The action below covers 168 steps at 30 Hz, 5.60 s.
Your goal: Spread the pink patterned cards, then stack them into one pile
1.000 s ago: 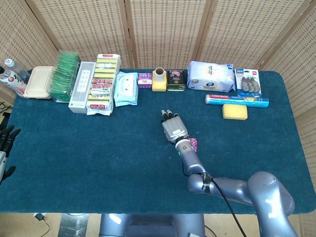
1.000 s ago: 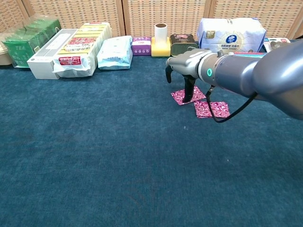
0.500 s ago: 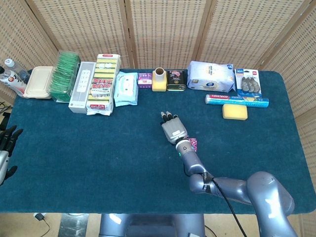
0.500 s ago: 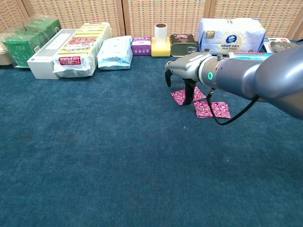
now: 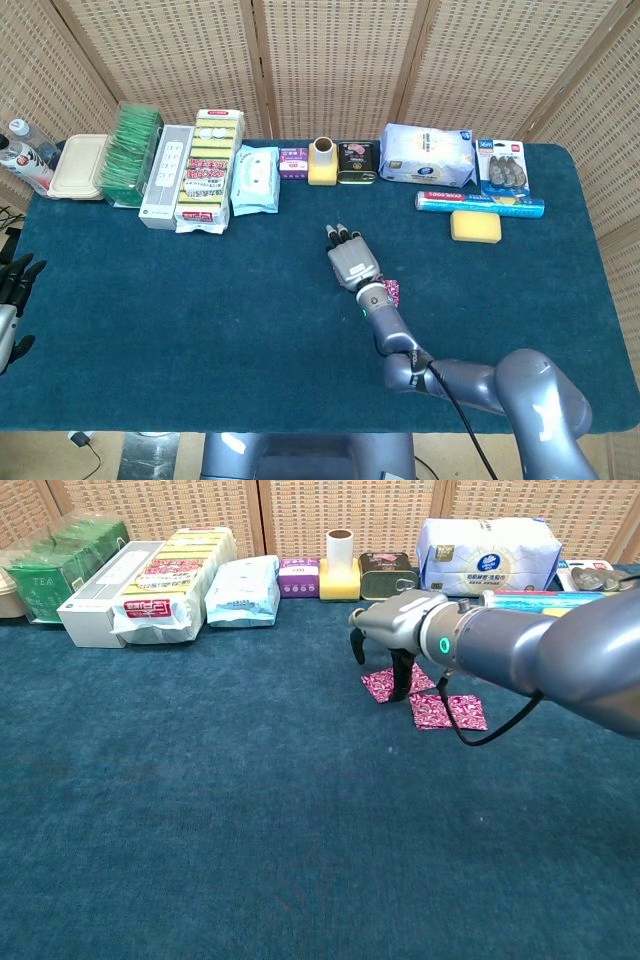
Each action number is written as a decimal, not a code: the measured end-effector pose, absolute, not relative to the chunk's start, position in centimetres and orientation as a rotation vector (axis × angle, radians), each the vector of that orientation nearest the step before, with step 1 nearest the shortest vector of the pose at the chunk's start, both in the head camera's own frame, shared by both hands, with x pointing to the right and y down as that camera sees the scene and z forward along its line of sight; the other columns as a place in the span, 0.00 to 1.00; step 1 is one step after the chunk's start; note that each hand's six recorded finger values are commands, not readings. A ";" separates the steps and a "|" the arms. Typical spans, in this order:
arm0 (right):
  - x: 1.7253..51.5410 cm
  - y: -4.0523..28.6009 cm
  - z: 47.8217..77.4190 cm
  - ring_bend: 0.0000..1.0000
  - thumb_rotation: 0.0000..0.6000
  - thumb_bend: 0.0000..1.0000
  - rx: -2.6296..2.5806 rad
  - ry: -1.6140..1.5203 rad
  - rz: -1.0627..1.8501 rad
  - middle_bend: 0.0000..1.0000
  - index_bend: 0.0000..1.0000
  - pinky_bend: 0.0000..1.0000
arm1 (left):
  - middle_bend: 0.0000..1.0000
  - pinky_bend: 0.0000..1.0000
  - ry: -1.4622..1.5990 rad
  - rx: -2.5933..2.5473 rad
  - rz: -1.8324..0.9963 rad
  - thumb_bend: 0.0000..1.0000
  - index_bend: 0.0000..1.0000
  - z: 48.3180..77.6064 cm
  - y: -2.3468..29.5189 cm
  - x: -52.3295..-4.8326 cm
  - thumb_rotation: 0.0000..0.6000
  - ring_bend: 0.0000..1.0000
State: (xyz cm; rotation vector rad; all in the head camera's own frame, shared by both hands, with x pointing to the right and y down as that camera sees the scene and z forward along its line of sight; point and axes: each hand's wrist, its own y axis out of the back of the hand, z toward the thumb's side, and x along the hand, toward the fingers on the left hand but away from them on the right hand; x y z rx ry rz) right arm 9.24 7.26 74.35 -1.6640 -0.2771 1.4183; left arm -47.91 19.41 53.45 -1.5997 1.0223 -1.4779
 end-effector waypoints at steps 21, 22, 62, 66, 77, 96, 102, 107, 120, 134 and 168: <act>9.5 7.4 74.8 0.00 1.00 0.30 -1.640 -0.252 1.415 0.02 0.26 0.26 | 0.00 0.08 1.030 -1.599 -1.473 0.09 0.00 53.3 19.4 -48.0 1.00 0.00; 9.5 7.4 74.8 0.00 1.00 0.30 -1.637 -0.252 1.415 0.02 0.27 0.26 | 0.00 0.08 1.030 -1.599 -1.473 0.09 0.00 53.3 19.4 -48.0 1.00 0.00; 10.0 7.1 74.8 0.00 1.00 0.31 -1.636 -0.230 1.448 0.01 0.24 0.25 | 0.00 0.08 1.030 -1.600 -1.471 0.09 0.00 53.2 19.5 -48.0 1.00 0.00; 10.1 6.8 74.8 0.00 1.00 0.31 -1.624 -0.219 1.461 0.01 0.24 0.25 | 0.00 0.08 1.032 -1.598 -1.471 0.09 0.00 53.2 19.5 -48.0 1.00 0.00; 10.2 6.9 75.2 0.00 1.00 0.33 -1.614 -0.213 1.468 0.02 0.35 0.26 | 0.00 0.08 1.033 -1.598 -1.472 0.09 0.00 53.2 19.5 -48.0 1.00 0.00; 9.2 6.9 73.4 0.00 1.00 0.33 -1.633 -0.283 1.423 0.02 0.37 0.26 | 0.00 0.08 1.039 -1.607 -1.463 0.09 0.00 53.0 19.6 -48.1 1.00 0.00; 10.1 6.7 72.2 0.00 1.00 0.33 -1.616 -0.337 1.465 0.02 0.37 0.26 | 0.00 0.08 1.037 -1.629 -1.447 0.09 0.00 52.8 19.7 -48.0 1.00 0.00; 11.6 6.8 71.1 0.00 1.00 0.33 -1.588 -0.386 1.527 0.02 0.38 0.26 | 0.00 0.08 1.031 -1.642 -1.431 0.09 0.00 52.6 19.8 -47.9 1.00 0.00; 15.1 9.4 70.0 0.00 1.00 0.33 -1.545 -0.471 1.744 0.02 0.40 0.27 | 0.00 0.08 1.006 -1.704 -1.381 0.09 0.00 52.0 20.4 -47.7 1.00 0.00; 14.5 11.2 71.2 0.00 1.00 0.33 -1.463 -0.542 1.891 0.02 0.41 0.27 | 0.00 0.08 1.004 -1.731 -1.350 0.09 0.00 51.5 20.7 -48.0 1.00 0.00; 13.6 11.7 72.0 0.00 1.00 0.33 -1.487 -0.426 1.888 0.02 0.32 0.27 | 0.00 0.08 1.021 -1.723 -1.341 0.10 0.00 51.2 20.7 -48.2 1.00 0.00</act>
